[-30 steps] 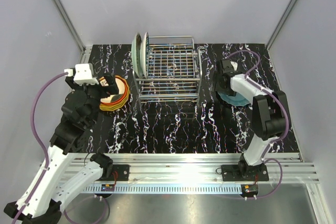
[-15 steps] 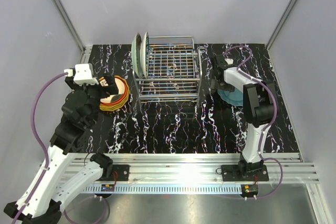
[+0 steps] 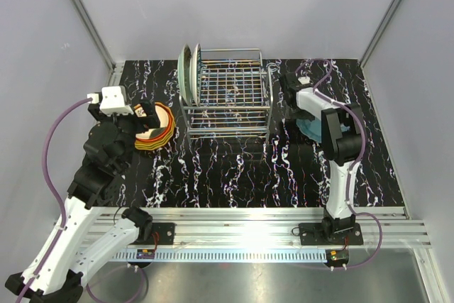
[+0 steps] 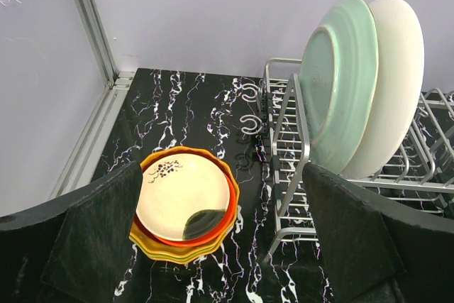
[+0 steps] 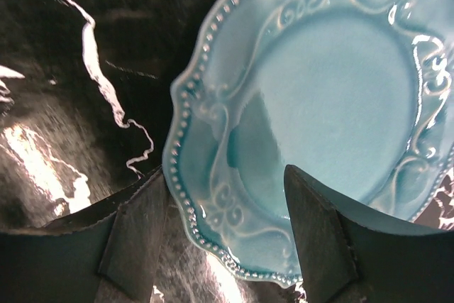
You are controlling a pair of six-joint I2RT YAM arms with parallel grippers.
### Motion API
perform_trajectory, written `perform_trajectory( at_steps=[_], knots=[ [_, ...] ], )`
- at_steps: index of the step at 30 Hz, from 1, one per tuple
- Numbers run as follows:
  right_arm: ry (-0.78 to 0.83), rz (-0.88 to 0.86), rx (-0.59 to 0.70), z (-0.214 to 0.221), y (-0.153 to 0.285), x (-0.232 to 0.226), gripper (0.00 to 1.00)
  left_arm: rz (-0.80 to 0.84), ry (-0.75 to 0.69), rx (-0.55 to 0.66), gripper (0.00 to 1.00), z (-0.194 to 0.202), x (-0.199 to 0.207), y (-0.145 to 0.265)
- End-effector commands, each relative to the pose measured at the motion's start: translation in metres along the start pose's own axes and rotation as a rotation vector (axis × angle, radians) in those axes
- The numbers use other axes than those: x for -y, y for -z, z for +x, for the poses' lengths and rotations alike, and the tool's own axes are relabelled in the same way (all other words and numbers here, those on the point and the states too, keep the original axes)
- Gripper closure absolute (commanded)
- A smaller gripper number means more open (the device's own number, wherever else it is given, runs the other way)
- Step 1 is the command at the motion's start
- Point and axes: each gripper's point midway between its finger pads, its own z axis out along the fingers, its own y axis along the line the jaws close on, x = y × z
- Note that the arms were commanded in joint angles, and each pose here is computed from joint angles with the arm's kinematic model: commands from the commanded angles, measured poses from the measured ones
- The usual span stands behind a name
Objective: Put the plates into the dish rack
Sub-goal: Grab a plate with the right arm
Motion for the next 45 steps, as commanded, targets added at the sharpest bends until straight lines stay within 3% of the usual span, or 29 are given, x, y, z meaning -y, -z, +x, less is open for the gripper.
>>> perform_trajectory(
  at_steps=[1, 7, 14, 17, 25, 29, 45],
  knots=[
    [0.070, 0.080, -0.004, 0.001, -0.007, 0.005, 0.28, -0.010, 0.015, 0.028, 0.01, -0.008, -0.001, 0.001],
    [0.118, 0.135, -0.022, 0.008, -0.020, 0.008, 0.33, -0.009, 0.014, 0.026, 0.01, -0.008, -0.001, 0.000],
    [0.175, 0.171, -0.028, 0.010, -0.025, 0.010, 0.54, -0.009, 0.013, 0.025, 0.01, -0.009, -0.001, 0.000],
    [0.171, 0.157, -0.025, 0.007, -0.023, 0.008, 0.69, -0.010, 0.013, 0.026, 0.01, -0.009, -0.001, 0.001],
    [0.155, 0.103, 0.048, -0.026, 0.019, 0.010, 0.92, -0.020, 0.014, 0.032, 0.01, -0.010, -0.004, 0.001],
    [0.099, 0.057, 0.092, -0.040, 0.047, 0.017, 0.99, -0.023, 0.020, 0.039, 0.01, -0.012, -0.005, 0.003],
    [-0.080, -0.166, 0.191, -0.062, 0.138, 0.026, 1.00, 0.005, 0.037, 0.064, 0.01, -0.016, -0.003, 0.007]
  ],
)
